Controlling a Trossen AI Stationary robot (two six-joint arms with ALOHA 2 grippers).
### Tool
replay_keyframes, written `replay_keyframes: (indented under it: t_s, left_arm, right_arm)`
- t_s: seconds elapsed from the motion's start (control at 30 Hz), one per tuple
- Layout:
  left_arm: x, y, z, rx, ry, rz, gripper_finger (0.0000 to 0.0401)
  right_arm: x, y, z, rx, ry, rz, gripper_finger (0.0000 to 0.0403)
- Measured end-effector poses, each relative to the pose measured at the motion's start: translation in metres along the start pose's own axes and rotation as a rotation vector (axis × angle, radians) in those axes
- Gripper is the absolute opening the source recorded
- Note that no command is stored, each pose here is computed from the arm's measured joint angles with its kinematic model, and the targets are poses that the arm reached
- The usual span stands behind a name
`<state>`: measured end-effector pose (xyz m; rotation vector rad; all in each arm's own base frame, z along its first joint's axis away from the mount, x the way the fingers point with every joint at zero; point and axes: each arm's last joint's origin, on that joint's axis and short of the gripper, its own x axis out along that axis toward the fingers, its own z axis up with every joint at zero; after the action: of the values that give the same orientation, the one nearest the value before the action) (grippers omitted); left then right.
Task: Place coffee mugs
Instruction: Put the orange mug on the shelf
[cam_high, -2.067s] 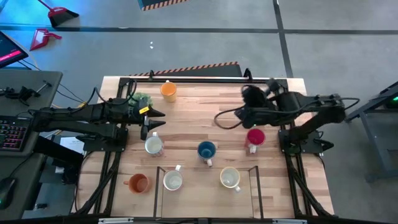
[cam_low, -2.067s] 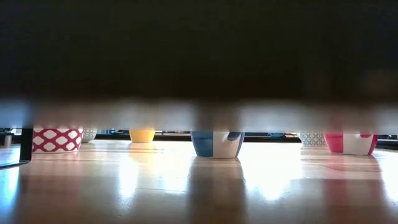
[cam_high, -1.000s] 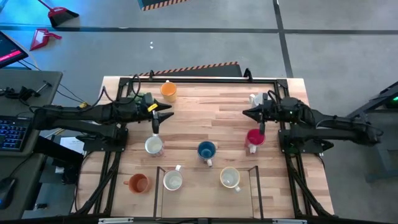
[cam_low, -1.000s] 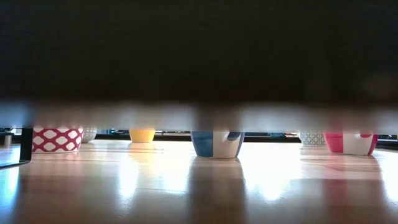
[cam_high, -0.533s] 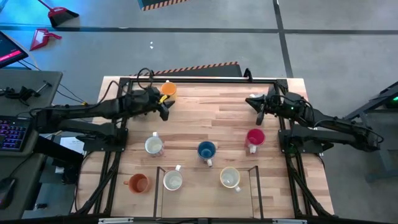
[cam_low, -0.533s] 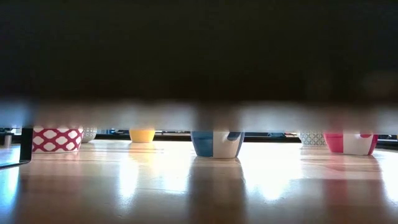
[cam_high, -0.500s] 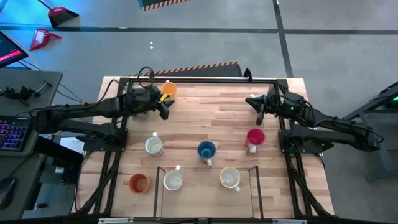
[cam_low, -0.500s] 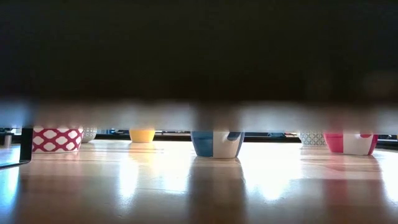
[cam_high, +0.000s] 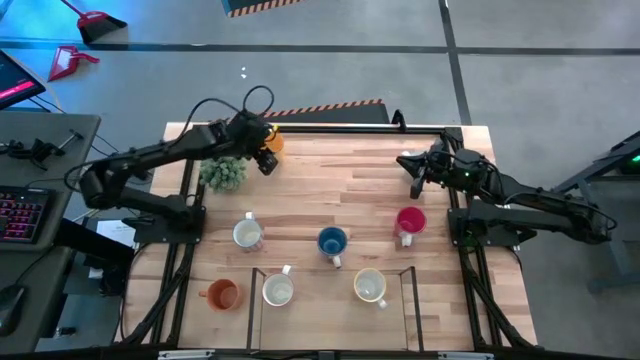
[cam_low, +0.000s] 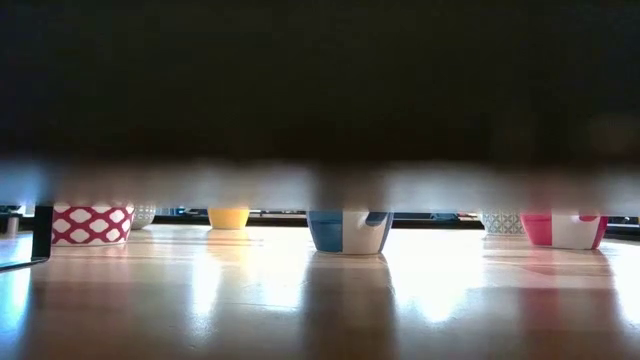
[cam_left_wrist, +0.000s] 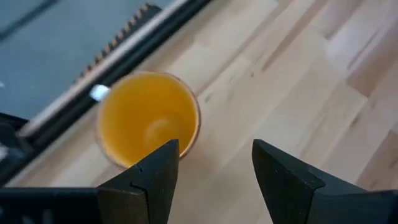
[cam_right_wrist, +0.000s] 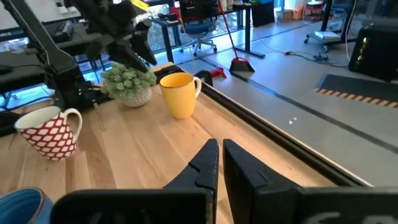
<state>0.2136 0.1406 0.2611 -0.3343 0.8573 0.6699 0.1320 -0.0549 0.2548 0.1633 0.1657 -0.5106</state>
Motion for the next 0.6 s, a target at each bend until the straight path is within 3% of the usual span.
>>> replay_keyframes:
  t_s: [0.33, 0.6]
  left_arm:
    - [0.022, 0.001, 0.015, 0.093, 0.106, 0.020, 0.0193]
    - [0.035, 0.010, 0.016, 0.086, 0.199, 0.047, 0.0193]
  right_arm:
    - [0.000, 0.000, -0.002, 0.011, 0.021, -0.003, 0.0012]
    - [0.000, 0.001, -0.003, 0.014, 0.031, 0.033, 0.0012]
